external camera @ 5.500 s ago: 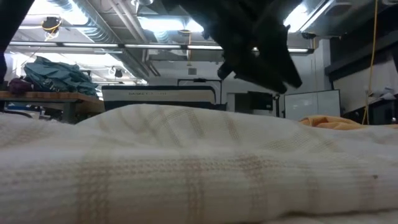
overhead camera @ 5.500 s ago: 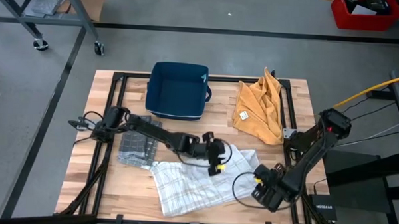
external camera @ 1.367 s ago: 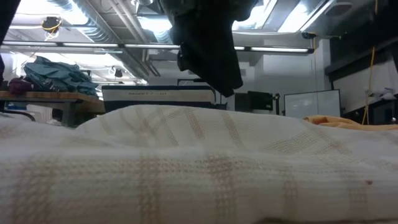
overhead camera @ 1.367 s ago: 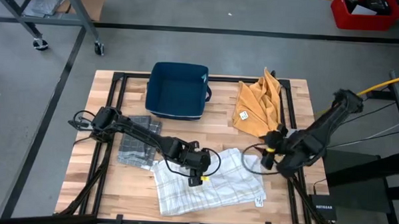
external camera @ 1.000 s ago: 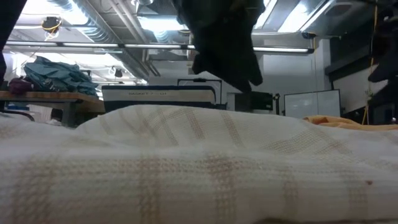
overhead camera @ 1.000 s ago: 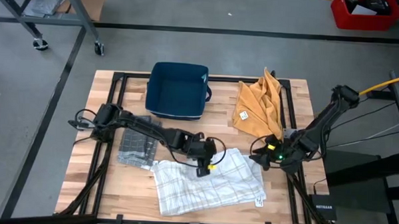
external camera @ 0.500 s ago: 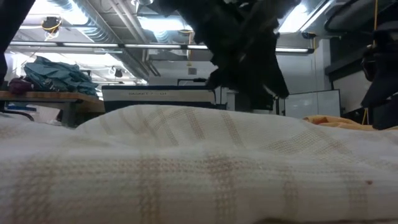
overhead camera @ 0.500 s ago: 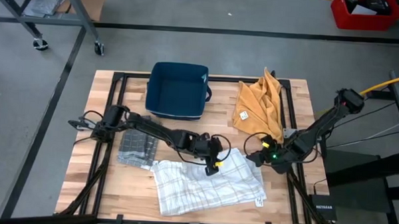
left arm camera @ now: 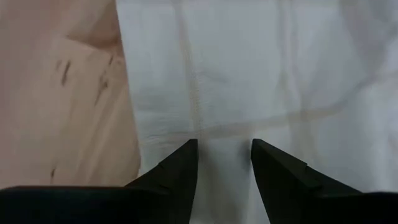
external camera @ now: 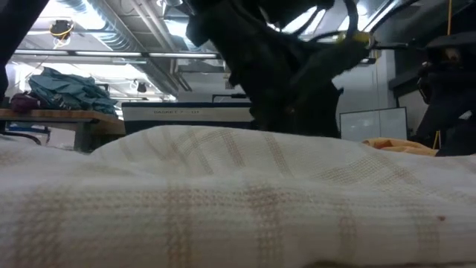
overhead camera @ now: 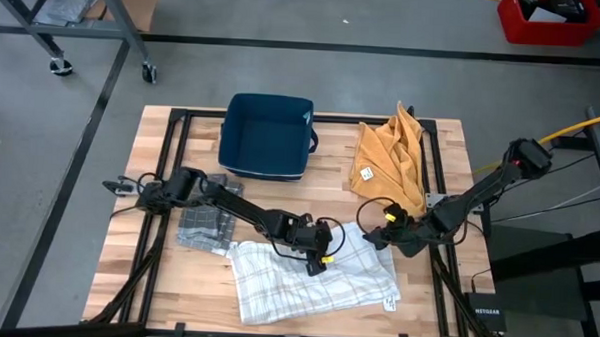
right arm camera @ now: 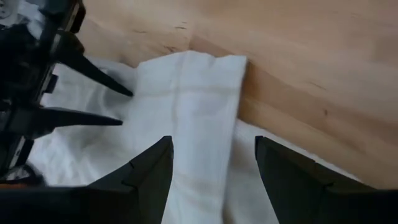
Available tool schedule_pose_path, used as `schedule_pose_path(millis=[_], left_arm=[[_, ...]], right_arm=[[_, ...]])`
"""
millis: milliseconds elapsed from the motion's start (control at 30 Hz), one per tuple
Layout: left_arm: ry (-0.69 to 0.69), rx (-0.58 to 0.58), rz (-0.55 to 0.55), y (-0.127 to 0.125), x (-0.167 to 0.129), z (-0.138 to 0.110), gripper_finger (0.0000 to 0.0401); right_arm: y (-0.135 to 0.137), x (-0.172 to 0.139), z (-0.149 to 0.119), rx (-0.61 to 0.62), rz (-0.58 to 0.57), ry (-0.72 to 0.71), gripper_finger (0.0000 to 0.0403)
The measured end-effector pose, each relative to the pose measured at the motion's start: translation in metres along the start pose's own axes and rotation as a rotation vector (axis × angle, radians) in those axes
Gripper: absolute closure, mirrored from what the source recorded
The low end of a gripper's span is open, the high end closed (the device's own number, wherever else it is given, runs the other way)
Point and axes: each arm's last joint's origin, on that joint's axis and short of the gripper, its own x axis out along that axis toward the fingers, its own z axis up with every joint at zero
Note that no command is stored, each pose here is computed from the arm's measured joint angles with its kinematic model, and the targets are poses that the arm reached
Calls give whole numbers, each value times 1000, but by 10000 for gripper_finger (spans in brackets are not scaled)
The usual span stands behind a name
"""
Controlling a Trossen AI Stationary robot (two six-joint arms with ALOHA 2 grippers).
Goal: Fold towel
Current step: Fold the white patterned towel
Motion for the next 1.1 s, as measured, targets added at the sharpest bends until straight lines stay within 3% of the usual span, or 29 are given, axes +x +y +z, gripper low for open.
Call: schedule_pose_path(millis=[767,1100], left_arm=[[-29,5,-16,-1,4,1,258],[-28,6,-15,-1,4,1,258]], right_arm=[[1,27,-5,7,-39,-5,173],[5,35,-9,39,8,-15,173]])
